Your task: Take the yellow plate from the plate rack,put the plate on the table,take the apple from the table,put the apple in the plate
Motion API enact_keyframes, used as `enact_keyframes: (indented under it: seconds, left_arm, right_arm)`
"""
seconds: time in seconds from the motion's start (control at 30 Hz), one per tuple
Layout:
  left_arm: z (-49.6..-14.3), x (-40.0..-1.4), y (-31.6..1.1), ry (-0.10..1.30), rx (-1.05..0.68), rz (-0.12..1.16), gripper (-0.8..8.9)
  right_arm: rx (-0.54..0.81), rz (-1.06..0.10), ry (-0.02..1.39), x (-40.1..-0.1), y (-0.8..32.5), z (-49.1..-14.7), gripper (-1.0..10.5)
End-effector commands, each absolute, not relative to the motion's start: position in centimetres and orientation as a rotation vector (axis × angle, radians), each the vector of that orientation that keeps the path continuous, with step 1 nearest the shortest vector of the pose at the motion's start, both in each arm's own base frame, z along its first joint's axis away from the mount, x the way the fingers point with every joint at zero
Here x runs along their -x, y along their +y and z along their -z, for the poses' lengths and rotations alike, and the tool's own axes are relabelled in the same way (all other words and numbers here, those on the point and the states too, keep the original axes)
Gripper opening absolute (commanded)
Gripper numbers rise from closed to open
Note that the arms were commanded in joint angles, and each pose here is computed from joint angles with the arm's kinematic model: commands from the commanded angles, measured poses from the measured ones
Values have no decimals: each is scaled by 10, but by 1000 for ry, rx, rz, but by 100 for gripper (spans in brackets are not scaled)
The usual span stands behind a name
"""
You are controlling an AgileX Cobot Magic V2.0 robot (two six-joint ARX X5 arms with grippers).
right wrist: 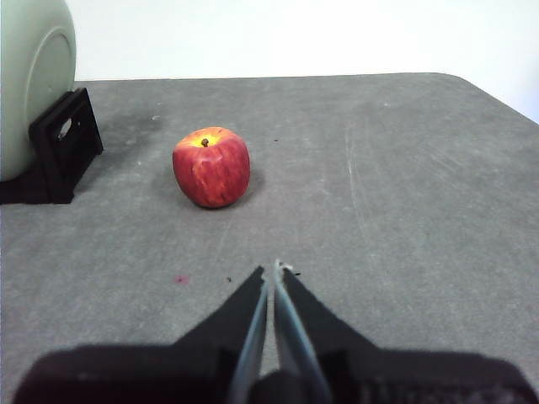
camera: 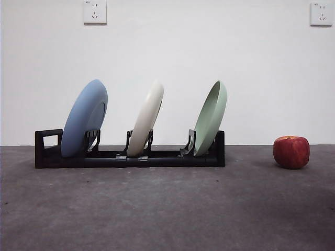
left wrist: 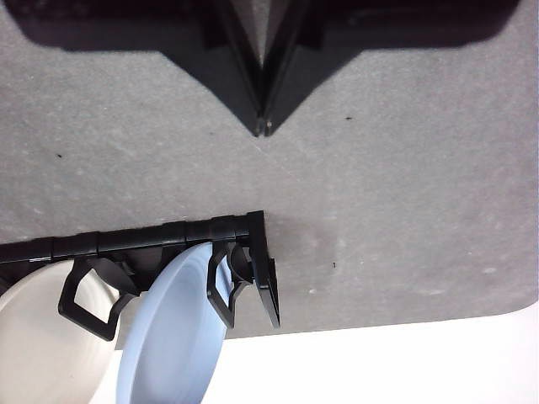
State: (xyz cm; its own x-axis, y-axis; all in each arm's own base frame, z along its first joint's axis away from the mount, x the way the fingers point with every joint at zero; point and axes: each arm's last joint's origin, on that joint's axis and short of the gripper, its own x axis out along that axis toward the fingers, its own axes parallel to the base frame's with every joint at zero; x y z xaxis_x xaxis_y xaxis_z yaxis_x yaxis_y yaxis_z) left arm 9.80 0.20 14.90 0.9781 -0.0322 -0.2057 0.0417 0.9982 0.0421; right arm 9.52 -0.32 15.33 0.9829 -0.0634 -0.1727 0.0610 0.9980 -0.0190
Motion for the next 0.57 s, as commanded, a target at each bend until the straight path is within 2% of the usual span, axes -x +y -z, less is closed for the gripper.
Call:
enact_keyframes:
  seconds: [0.03,0.23,0.57]
  left_arm:
    - [-146,-98,2,209,-39,44,-3]
    - [-146,-98,1,209,-38,52,-3]
    - [-161,-99,1,126,36,53,-5]
  right_arm:
    - [2,61,178,-96,-3,-150,20]
    - [-2,51,181,-96,-3,-150,20]
    - [-157,58,150,-95,-3,-158,-11]
